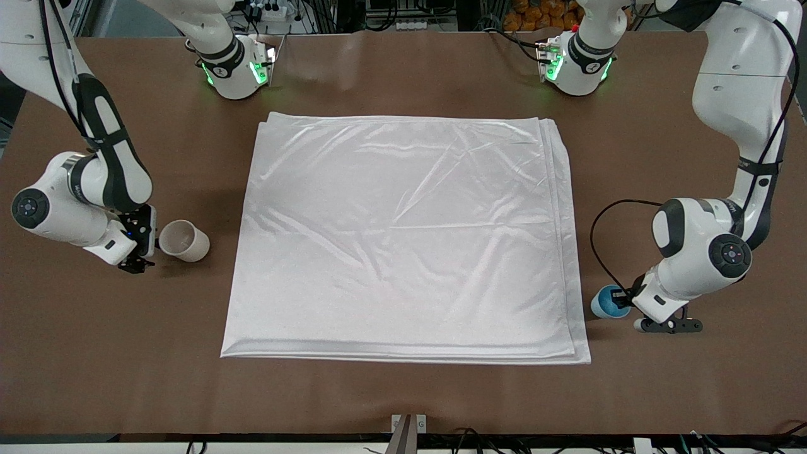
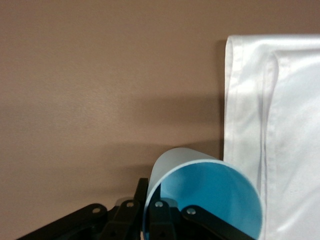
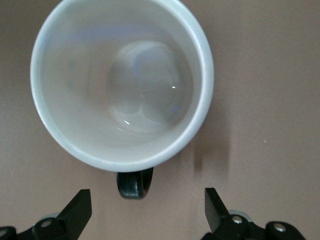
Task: Place blue cup into white mug on cloth
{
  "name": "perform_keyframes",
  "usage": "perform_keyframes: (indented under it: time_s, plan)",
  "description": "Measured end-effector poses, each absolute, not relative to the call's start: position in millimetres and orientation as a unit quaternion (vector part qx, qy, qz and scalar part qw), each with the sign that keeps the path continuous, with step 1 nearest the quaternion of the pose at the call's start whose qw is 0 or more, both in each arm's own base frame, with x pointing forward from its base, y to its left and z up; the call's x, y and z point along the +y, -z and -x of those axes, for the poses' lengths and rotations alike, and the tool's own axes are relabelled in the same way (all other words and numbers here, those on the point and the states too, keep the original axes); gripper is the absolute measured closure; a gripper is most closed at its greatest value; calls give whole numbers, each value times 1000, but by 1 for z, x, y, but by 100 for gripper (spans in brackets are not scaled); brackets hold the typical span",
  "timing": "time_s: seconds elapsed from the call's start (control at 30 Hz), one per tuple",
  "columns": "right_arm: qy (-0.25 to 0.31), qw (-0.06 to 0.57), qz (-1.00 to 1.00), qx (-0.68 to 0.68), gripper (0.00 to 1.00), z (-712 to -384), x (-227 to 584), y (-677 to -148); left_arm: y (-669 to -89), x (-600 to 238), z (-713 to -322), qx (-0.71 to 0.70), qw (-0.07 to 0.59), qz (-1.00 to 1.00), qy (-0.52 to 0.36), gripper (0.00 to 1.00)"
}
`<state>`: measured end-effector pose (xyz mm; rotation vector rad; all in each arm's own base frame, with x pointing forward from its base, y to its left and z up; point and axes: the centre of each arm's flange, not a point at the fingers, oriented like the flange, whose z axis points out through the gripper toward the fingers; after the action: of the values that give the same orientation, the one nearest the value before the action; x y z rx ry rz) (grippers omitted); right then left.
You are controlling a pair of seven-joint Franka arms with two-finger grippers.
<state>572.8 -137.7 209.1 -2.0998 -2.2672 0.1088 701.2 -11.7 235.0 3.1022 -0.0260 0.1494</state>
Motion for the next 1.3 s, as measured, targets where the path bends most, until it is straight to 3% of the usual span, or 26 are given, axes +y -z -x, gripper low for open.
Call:
perform_keyframes:
  time_s: [0.33,0.4,0.43,0.5,0.57,0.77,1.03,1.2,1.3]
  plan:
    - [-37,31,680,-732,2,-570,-136,-202,-300,-11,-700,-1,27,-998,-55,96]
    - [-37,33,680,-732,8,-569,-136,-200,-321,-14,-697,-4,25,-998,-53,96]
    - [-37,34,680,-731,18,-568,-136,-199,-333,-15,-695,-5,24,-998,-53,96]
    - [-38,35,681,-731,28,-567,-135,-198,-353,-17,-691,-8,21,-998,-51,96]
    - [-38,36,681,-730,33,-567,-135,-198,-371,-19,-687,-10,18,-999,-49,96]
    - [-36,42,685,-727,34,-564,-134,-195,-411,-19,-675,-11,12,-999,-45,96]
    - [-35,45,685,-726,38,-563,-132,-193,-421,-27,-673,-17,12,-999,-40,96]
    - [-34,45,685,-726,62,-563,-131,-193,-421,-38,-672,-25,15,-999,-40,96]
    - [-34,46,686,-726,81,-563,-131,-193,-422,-48,-672,-33,18,-998,-41,96]
